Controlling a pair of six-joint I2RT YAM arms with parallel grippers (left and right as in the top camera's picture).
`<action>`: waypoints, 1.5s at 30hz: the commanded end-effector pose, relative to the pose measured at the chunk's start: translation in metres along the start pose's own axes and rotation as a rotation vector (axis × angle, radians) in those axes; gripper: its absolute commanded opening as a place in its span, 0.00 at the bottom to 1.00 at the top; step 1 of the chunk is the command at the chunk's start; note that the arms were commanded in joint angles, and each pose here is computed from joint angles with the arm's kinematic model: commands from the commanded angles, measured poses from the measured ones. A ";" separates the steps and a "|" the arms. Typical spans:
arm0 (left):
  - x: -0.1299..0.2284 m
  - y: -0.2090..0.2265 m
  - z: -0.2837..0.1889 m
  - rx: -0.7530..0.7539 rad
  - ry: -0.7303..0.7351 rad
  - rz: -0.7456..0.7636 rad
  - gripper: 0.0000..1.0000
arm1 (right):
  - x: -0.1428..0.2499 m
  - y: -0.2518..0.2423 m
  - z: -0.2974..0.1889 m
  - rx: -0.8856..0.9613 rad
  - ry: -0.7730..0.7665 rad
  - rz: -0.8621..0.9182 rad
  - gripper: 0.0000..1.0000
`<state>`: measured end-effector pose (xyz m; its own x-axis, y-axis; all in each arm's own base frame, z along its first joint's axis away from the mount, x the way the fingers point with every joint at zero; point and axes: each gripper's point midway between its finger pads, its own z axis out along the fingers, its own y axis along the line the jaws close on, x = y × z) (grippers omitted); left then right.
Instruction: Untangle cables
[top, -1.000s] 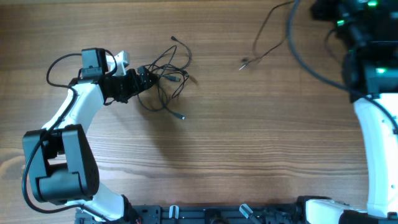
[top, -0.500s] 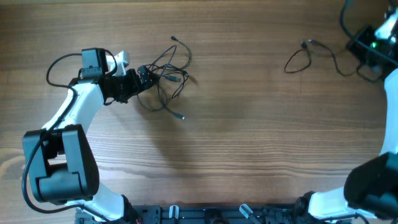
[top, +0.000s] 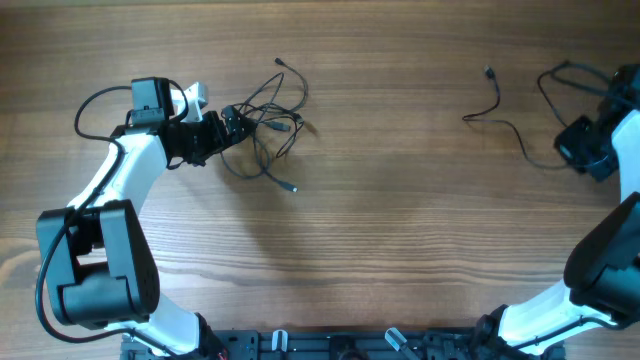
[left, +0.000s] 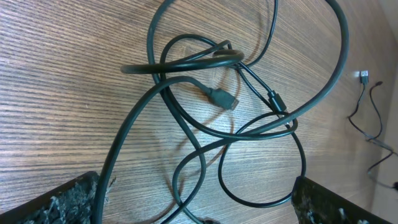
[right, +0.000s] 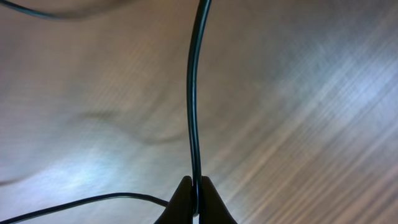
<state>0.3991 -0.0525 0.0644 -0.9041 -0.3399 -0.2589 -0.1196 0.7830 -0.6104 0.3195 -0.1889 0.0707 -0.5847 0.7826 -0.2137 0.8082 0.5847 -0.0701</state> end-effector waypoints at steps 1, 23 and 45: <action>-0.006 -0.004 -0.007 0.000 -0.025 0.018 1.00 | 0.011 -0.039 0.025 0.163 0.008 0.113 0.04; -0.007 -0.004 -0.007 0.000 -0.025 0.018 1.00 | 0.004 0.018 -0.014 -0.220 0.017 -0.102 0.99; -0.007 -0.004 -0.007 0.000 -0.025 0.018 1.00 | 0.093 0.179 0.061 -0.338 0.044 -0.726 0.04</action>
<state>0.3992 -0.0521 0.0642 -0.9039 -0.3402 -0.2594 -0.1205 0.7842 -0.6087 0.4174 0.0020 0.0053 -0.9638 0.1304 -0.2325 0.0709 0.9661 0.2480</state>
